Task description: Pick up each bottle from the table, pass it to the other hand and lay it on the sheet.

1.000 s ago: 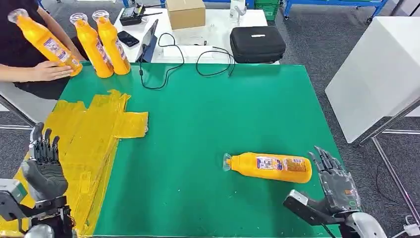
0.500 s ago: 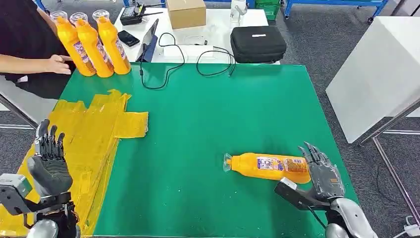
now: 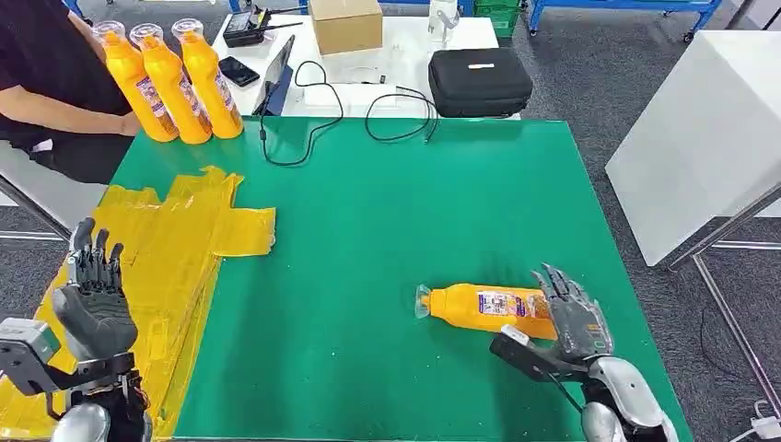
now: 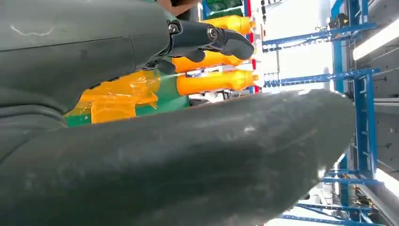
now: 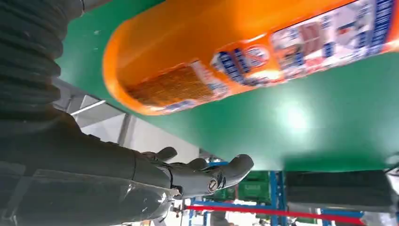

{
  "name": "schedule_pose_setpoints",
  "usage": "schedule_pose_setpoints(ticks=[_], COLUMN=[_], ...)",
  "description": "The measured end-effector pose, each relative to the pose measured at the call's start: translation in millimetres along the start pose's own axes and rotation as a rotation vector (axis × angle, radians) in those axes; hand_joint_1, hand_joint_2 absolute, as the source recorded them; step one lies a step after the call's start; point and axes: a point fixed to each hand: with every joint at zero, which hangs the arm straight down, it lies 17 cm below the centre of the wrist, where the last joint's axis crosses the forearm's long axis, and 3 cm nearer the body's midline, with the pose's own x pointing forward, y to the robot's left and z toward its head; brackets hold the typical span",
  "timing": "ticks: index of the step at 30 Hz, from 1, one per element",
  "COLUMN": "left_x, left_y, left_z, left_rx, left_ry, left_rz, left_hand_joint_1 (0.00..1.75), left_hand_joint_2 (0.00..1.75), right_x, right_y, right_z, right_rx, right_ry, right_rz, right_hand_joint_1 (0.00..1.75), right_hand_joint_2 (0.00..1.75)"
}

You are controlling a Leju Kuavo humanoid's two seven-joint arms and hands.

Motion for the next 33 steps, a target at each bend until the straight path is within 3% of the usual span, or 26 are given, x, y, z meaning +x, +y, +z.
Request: schedule_pose_setpoints(ticks=[21,22,23,26,29,33], left_x=[-2,-2,-2,-1,-3,-4], left_y=[-3,-3,-3,-2,1,3], left_z=[-2,-3,-3,-4,-4,-4], left_rx=[-0.007,-0.008,-0.009,0.000,0.007,0.008], left_ry=[0.002,0.002,0.002,0.000,0.004,0.007], left_rz=[0.009,0.010,0.011,0.029,0.036,0.035], left_hand_joint_1=[0.00,0.00,0.00,0.00,0.00,0.00], left_hand_joint_2=[0.00,0.00,0.00,0.00,0.00,0.00], right_x=[10,10,9,-19,-50,-62], right_y=[28,28,30,52,51,50], right_z=[-25,-27,-29,-31,-37,-41], right_rx=[0.088,0.092,0.102,0.236,0.276,0.291], right_ry=[-0.015,-0.014,-0.007,0.060,0.097,0.108], right_rz=[0.009,0.011,0.015,0.081,0.128,0.150], right_hand_joint_1=[0.00,0.14,1.38,1.40,1.40,1.40], right_hand_joint_2=[1.75,1.75,1.75,1.75,1.75,1.75])
